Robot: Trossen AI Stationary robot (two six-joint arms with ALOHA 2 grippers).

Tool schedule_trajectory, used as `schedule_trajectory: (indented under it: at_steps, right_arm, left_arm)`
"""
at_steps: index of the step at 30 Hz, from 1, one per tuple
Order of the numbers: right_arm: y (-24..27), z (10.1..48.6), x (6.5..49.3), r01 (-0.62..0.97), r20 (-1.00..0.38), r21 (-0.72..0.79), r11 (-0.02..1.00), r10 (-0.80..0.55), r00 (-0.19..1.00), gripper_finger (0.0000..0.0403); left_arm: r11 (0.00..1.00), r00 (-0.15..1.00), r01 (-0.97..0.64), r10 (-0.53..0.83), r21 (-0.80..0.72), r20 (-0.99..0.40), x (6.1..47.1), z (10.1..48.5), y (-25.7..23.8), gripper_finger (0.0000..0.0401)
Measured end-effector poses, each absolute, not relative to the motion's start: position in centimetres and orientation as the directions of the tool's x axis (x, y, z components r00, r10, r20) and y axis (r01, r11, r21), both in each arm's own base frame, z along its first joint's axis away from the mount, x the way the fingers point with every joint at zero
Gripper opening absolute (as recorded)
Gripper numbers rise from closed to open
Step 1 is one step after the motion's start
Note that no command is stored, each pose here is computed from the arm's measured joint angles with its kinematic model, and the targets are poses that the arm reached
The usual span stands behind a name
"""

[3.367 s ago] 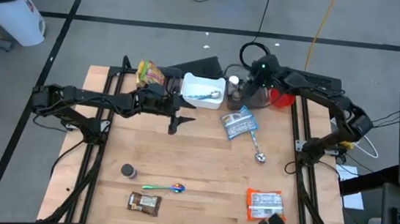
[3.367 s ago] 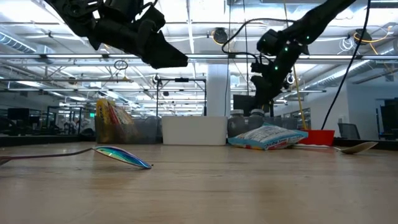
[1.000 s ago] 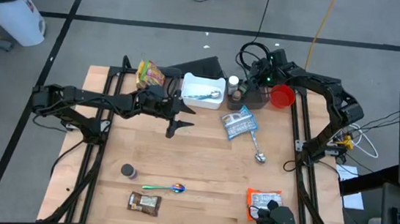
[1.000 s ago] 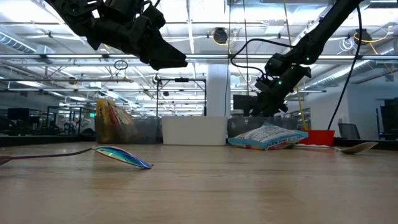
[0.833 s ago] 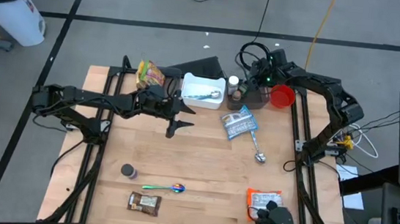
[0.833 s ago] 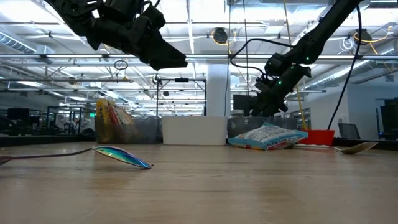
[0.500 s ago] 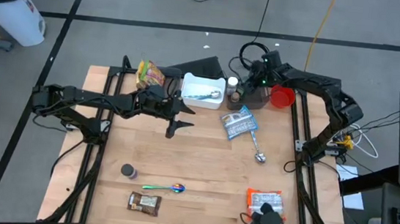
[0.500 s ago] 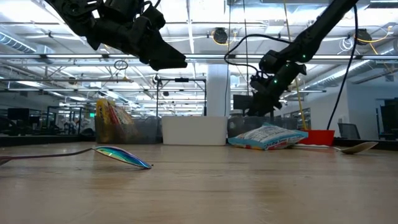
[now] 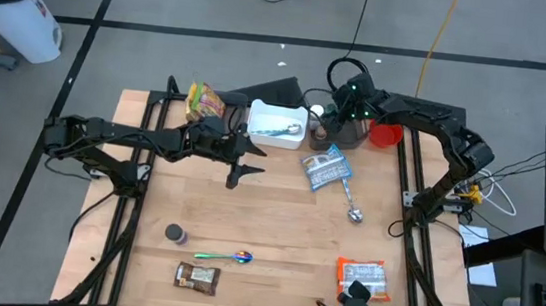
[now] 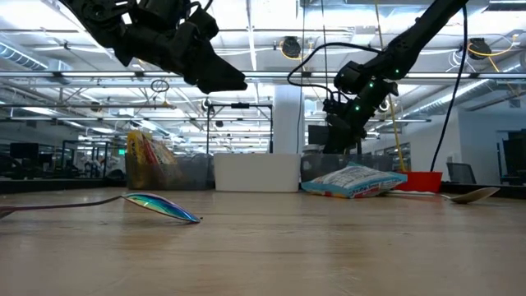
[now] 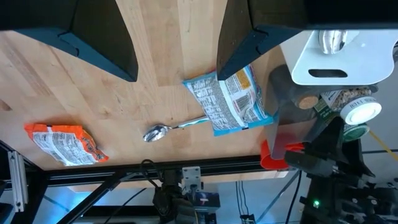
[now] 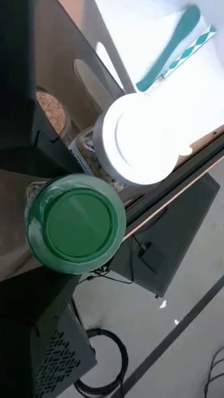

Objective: Pick & Place Food Item
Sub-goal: Adjust the green seasoning bottle in the black bin, then put the white and blue spoon into the white bin

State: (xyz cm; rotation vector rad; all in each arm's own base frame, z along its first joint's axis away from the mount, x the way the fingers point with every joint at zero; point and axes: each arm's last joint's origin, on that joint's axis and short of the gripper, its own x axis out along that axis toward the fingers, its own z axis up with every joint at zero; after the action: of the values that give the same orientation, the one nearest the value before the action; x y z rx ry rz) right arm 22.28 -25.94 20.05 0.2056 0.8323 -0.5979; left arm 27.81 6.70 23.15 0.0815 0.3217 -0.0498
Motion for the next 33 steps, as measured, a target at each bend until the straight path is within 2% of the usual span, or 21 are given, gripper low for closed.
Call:
schedule_trajectory:
  at_steps: [8, 16, 22, 33]
  right_arm:
    - [-25.6, 20.0, 22.6, 0.561, -0.754, -0.086, 0.823, -0.422, 0.503, 0.0201]
    - [-25.4, 19.3, 22.4, 0.564, -0.784, -0.077, 0.822, -0.4, 0.475, 0.0252]
    - [-25.3, 19.8, 21.9, 0.57, -0.791, -0.073, 0.819, -0.396, 0.467, 0.0274]
    - [-23.1, 25.2, 19.8, 0.587, -0.719, -0.088, 0.805, -0.459, 0.522, 0.0279]
  left_arm:
    - [0.995, 0.944, 0.065, -0.037, 0.074, -0.329, 27.8, 23.0, 6.7, 0.0225]
    - [0.996, 0.942, 0.064, -0.037, 0.069, -0.333, 27.8, 23.0, 6.7, 0.0225]
    - [0.996, 0.942, 0.064, -0.037, 0.069, -0.332, 27.8, 23.0, 6.7, 0.0225]
    - [0.995, 0.935, 0.035, 0.001, 0.096, -0.354, 27.4, 22.9, 7.2, 0.0225]
